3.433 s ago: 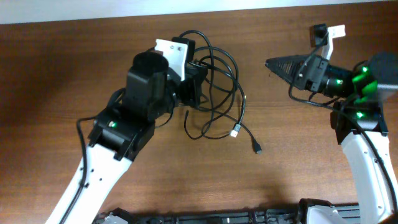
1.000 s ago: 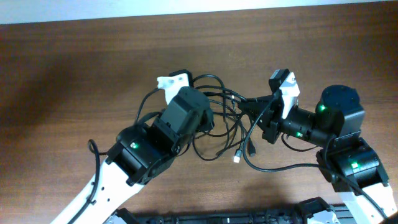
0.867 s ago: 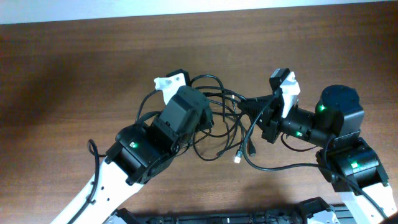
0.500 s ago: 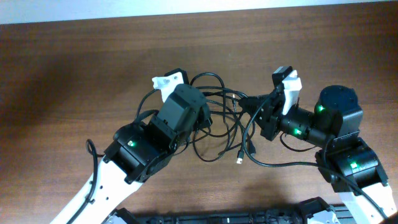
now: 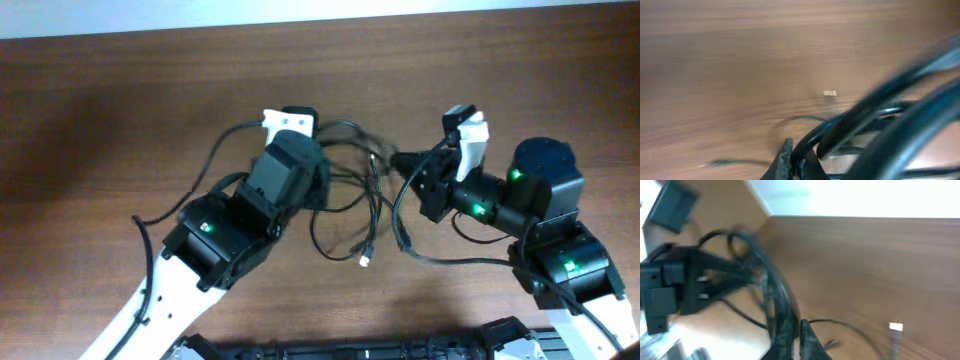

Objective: Untangle cables

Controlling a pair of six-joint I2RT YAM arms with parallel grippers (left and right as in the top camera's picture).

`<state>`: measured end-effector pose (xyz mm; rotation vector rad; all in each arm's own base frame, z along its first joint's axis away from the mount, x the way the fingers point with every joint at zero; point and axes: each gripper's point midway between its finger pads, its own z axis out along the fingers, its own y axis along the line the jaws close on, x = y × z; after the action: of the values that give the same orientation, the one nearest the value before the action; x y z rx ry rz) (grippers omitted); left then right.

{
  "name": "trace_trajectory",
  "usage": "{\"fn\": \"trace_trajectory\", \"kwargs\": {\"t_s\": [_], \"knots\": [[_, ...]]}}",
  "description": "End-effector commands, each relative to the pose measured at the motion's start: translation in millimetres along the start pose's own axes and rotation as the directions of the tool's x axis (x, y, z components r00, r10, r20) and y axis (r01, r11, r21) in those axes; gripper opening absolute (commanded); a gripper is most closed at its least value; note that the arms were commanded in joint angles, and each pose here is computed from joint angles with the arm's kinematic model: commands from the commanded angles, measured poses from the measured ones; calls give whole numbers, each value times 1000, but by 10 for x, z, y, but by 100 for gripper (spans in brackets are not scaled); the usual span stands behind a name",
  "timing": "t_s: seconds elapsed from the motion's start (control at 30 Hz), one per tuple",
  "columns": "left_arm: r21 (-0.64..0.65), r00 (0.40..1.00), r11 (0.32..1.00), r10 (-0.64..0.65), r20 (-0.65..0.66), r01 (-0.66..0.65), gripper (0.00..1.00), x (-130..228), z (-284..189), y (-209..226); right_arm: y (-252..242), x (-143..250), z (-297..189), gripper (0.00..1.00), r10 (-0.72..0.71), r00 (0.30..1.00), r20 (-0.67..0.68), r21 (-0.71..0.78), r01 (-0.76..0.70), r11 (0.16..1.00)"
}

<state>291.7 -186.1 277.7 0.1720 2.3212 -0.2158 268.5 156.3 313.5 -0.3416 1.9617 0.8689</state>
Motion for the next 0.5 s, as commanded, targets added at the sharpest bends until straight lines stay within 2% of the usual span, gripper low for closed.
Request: {"fn": "trace_trajectory", "kwargs": {"t_s": [0.0, 0.07, 0.23, 0.27, 0.37, 0.47], "knots": [[-285, 989, 953, 125, 76, -98, 0, -221, -95, 598, -178, -117, -91, 4, -1, 998, 56, 112, -6, 994], [-306, 988, 947, 129, 82, -98, 0, -238, -107, 633, -180, -111, -91, 4, 1, 999, 54, 113, -7, 994], [-250, 990, 964, 119, 81, -95, 0, -233, -79, 532, -183, -93, -91, 5, -3, 999, 47, 114, -3, 993], [-233, 990, 968, 117, 77, -96, 0, -223, -71, 504, -187, -76, -90, 15, -17, 999, 38, 116, 12, 993], [-109, 992, 990, 102, 71, -94, 0, -208, -34, 286, -171, 18, -77, 66, -99, 995, -10, 100, 100, 990], [99, 993, 991, 78, 88, -87, 0, -261, -39, -93, -37, 135, -35, 80, -196, 979, -59, -7, 196, 981]]}}
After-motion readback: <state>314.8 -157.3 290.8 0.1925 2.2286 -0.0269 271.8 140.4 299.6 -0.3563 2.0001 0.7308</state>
